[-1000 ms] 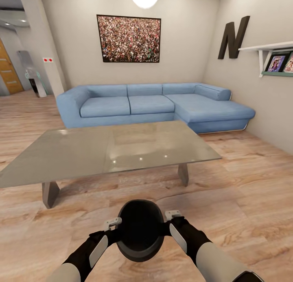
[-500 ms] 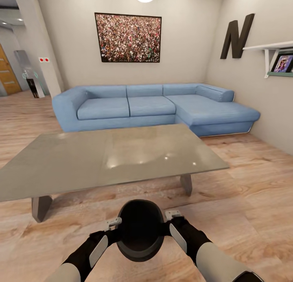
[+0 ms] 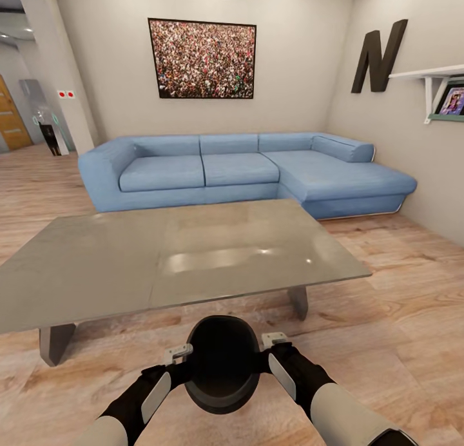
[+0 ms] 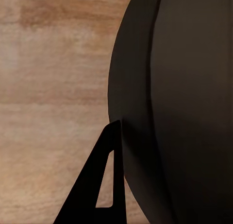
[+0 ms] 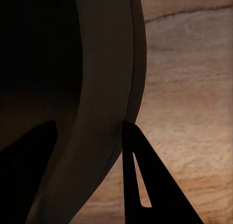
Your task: Place each of the two pumpkins and all three candles from the living room inside a cabinet in the living room (use any cabinet), then make sure every cabinet is closed, and position the cauldron so it is next to a table in the living room.
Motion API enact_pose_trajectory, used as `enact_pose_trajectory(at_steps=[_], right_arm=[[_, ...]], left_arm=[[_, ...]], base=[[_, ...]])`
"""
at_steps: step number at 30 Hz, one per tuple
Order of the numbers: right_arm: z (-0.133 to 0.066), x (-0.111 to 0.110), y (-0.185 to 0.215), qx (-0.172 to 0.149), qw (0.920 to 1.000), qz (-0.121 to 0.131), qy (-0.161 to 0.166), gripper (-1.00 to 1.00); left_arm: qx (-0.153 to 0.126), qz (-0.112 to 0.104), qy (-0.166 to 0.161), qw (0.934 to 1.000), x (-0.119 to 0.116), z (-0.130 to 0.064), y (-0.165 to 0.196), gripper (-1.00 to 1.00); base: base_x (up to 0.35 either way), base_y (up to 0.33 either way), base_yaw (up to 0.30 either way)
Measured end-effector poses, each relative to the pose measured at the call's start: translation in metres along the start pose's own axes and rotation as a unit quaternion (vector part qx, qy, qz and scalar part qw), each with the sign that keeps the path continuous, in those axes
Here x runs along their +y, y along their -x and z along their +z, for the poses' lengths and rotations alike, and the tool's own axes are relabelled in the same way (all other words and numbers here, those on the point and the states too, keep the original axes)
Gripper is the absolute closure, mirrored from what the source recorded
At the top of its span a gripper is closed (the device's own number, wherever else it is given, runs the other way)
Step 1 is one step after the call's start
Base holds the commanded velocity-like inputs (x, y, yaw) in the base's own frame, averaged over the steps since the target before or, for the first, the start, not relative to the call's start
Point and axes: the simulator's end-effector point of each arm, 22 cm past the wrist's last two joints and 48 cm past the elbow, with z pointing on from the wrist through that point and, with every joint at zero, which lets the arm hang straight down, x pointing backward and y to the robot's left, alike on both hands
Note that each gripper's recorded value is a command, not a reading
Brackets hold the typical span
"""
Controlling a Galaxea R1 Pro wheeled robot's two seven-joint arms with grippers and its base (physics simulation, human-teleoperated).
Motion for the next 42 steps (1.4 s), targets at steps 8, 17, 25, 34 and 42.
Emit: enact_pose_trajectory(at_steps=[8,17,25,34,42], right_arm=[[0.0,0.0,0.0,0.0,1.0,0.0,0.0,1.0],[0.008,-0.001,-0.009,0.01,0.9999,0.002,0.001,1.0],[0.021,-0.002,-0.023,0.027,0.9996,0.005,0.003,1.0],[0.021,-0.002,-0.022,0.026,0.9996,0.004,0.002,1.0],[0.021,-0.001,-0.022,0.026,0.9997,0.004,0.002,1.0]], left_arm=[[0.0,0.0,0.0,1.0,0.0,0.0,0.0,1.0],[0.01,-0.001,0.003,0.9999,0.003,0.007,-0.009,1.0],[0.026,-0.003,0.007,0.9996,0.008,0.017,-0.024,1.0],[0.026,-0.003,0.007,0.9996,0.008,0.017,-0.024,1.0],[0.025,-0.003,0.007,0.9996,0.008,0.017,-0.023,1.0]], base=[[0.001,0.0,0.0],[0.0,0.0,0.0],[0.0,0.0,0.0],[0.011,0.0,0.0],[0.114,0.0,0.0]])
